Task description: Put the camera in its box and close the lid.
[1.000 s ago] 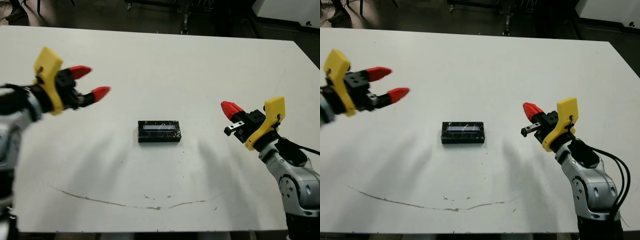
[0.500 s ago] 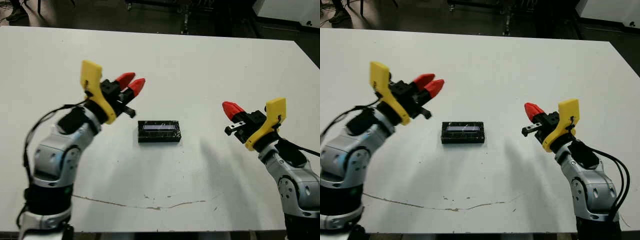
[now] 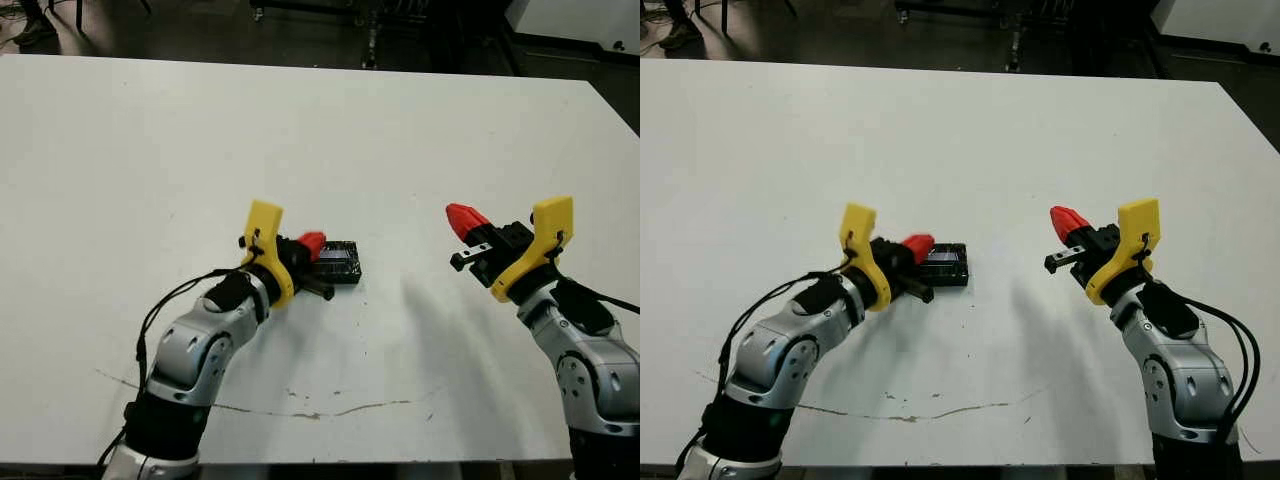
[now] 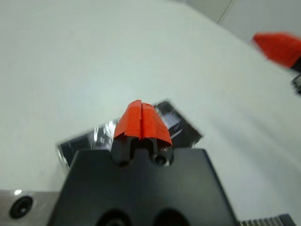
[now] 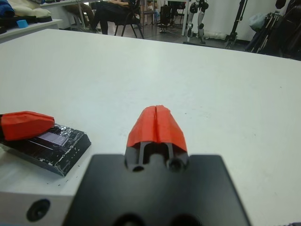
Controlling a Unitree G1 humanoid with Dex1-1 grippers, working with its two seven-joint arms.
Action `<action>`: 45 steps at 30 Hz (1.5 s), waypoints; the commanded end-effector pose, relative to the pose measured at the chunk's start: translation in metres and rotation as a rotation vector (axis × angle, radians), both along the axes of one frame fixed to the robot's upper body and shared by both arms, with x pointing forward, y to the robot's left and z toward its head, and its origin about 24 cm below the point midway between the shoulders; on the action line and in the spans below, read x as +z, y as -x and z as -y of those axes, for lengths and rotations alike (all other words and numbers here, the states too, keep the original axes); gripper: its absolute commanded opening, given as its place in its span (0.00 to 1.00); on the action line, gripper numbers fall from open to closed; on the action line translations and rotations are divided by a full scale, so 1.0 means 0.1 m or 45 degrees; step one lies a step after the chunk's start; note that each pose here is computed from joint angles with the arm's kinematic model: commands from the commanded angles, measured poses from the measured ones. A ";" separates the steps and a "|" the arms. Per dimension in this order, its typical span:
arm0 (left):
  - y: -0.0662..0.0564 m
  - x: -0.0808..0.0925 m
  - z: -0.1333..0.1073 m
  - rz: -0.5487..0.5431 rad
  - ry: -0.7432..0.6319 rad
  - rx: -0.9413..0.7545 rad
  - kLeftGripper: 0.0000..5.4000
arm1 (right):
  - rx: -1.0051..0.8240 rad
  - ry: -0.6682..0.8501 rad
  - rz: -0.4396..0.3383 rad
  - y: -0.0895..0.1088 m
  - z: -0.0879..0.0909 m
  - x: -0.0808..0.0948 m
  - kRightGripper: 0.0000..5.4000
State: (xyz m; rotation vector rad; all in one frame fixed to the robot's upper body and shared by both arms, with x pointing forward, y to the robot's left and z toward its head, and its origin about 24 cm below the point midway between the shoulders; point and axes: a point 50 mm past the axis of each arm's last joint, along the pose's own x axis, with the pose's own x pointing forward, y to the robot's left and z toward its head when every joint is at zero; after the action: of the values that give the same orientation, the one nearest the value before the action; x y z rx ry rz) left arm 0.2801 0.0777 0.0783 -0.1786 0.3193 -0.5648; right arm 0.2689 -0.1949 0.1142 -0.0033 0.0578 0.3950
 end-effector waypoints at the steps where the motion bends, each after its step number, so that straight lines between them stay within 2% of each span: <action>1: 0.05 -0.31 -0.07 -0.132 -0.123 -0.003 0.00 | -0.017 -0.005 -0.020 0.01 0.04 -0.03 0.00; 7: 0.10 -0.52 -0.14 -0.204 -0.225 0.017 0.00 | -0.022 0.005 -0.024 0.02 0.03 -0.02 0.00; 13: 0.16 -0.56 -0.17 -0.191 -0.246 0.009 0.00 | -0.015 0.003 -0.017 0.01 0.03 -0.02 0.00; 15: 0.15 -0.50 -0.19 -0.180 -0.224 0.016 0.00 | -0.013 -0.001 -0.016 0.01 0.02 -0.02 0.00; 18: 0.14 -0.32 -0.24 -0.118 -0.166 0.049 0.00 | -0.026 -0.006 -0.022 0.02 0.02 -0.03 0.00; 22: 0.16 -0.03 -0.35 0.041 -0.095 0.103 0.00 | -0.037 -0.006 -0.015 0.02 0.02 -0.02 0.00; 27: 0.21 0.34 -0.62 0.265 -0.022 0.202 0.00 | -0.054 -0.011 0.008 0.01 0.02 -0.01 0.00; 32: 0.24 0.56 -0.90 0.456 0.024 0.355 0.00 | -0.098 -0.031 0.041 -0.01 0.01 0.00 0.00; 35: 0.26 0.65 -1.05 0.553 0.038 0.483 0.00 | -0.139 -0.029 0.082 -0.02 -0.02 0.02 0.00; 39: 0.28 0.65 -1.21 0.651 0.068 0.644 0.00 | -0.173 -0.059 0.109 -0.05 -0.07 0.03 0.00; 45: 0.29 0.49 -1.31 0.734 0.064 0.763 0.00 | -0.244 -0.041 0.152 -0.12 -0.14 0.02 0.00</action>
State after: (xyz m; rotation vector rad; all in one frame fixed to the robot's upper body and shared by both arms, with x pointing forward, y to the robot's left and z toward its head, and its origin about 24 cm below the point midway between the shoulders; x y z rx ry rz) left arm 0.2519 0.2051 0.1350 -0.1608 -0.3181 -0.0307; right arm 0.2783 -0.1808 0.1161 0.0161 -0.0589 0.2226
